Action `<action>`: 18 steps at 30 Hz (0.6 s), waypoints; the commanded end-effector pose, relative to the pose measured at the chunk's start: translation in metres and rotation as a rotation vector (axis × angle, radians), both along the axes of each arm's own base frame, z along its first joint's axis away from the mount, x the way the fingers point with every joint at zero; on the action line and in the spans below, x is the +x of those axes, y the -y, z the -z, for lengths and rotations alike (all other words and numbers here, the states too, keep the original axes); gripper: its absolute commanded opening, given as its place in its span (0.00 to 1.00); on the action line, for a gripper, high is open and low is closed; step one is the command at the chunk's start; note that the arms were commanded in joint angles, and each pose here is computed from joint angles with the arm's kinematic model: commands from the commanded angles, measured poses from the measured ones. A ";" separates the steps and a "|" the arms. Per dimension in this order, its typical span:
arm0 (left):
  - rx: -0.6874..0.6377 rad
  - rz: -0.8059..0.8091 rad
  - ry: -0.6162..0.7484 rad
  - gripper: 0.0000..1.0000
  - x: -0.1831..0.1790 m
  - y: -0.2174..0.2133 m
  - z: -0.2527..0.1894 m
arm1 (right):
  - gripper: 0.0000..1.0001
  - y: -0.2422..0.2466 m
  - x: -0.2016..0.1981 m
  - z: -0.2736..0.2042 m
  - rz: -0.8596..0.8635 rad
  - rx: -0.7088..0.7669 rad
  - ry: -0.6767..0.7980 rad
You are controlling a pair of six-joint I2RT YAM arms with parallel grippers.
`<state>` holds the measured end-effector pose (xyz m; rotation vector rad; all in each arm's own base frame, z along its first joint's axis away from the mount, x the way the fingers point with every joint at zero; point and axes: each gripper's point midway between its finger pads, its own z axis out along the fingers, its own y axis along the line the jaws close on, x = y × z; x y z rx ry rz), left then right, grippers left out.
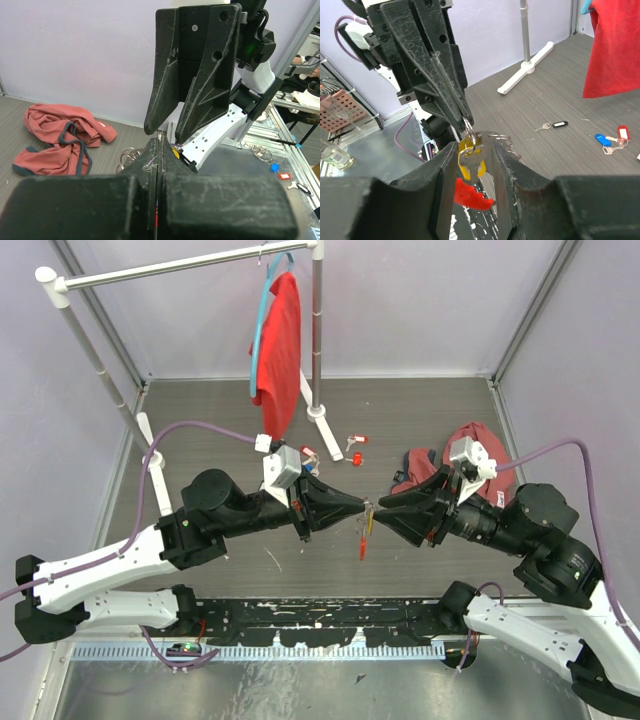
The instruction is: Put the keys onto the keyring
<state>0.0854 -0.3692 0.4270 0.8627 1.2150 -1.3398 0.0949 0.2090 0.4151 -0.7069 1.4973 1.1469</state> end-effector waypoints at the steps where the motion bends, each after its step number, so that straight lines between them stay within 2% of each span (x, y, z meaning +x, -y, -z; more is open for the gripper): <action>1: -0.082 0.028 0.041 0.00 -0.008 -0.004 -0.029 | 0.39 0.006 -0.013 -0.032 -0.046 0.062 0.161; 12: -0.125 0.125 0.052 0.00 -0.025 -0.005 -0.044 | 0.38 -0.004 -0.025 -0.038 -0.147 0.102 0.267; 18: -0.135 0.127 0.053 0.00 -0.026 -0.006 -0.047 | 0.30 -0.006 -0.026 -0.036 -0.161 0.098 0.259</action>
